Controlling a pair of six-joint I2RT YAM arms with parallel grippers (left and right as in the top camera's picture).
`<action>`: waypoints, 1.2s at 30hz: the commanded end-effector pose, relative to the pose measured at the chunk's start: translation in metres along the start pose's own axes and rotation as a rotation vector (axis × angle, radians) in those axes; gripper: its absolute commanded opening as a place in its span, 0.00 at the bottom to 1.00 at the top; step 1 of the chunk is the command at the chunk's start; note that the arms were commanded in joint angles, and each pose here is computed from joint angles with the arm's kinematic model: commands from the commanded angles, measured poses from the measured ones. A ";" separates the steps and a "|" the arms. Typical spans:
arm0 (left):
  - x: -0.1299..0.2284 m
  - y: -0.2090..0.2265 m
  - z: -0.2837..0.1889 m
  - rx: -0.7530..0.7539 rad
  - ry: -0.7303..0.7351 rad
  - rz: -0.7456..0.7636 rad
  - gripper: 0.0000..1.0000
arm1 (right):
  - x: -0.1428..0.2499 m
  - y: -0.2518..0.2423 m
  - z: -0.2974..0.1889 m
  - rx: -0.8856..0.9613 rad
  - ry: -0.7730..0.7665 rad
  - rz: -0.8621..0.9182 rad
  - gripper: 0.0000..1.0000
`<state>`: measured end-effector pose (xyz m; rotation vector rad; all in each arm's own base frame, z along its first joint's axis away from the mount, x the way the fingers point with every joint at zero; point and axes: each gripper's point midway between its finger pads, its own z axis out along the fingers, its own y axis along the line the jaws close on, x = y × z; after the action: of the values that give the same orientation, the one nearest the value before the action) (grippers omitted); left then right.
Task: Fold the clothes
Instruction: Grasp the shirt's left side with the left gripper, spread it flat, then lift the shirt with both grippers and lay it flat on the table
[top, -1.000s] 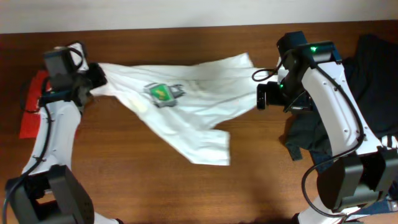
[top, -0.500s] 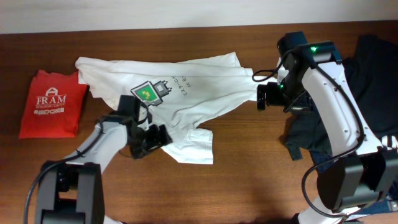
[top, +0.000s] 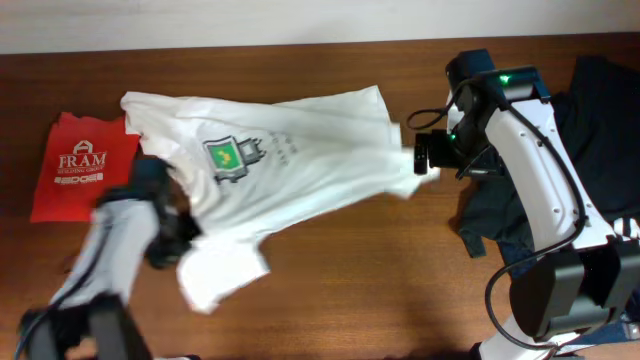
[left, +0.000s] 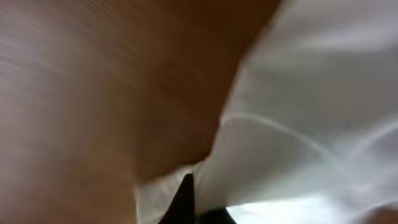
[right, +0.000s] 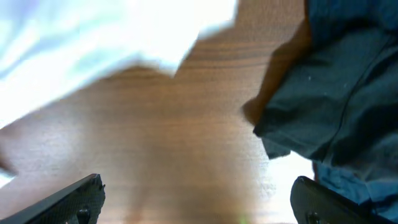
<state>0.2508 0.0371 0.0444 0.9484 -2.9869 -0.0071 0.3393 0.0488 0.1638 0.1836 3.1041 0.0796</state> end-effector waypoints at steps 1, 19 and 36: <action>-0.044 0.055 -0.053 0.021 -0.189 -0.154 0.00 | -0.001 -0.001 0.026 0.004 0.044 0.057 0.99; -0.033 0.045 -0.040 0.064 -0.138 -0.140 0.00 | 0.101 0.057 0.161 -0.137 0.275 0.044 0.64; -0.038 0.037 -0.048 0.105 -0.152 -0.085 0.00 | 0.083 0.050 0.132 -0.107 0.222 0.025 0.04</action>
<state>0.2527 0.0959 0.0868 1.2379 -3.0469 0.0111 0.2469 0.1213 0.0038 0.2421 3.3737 0.2902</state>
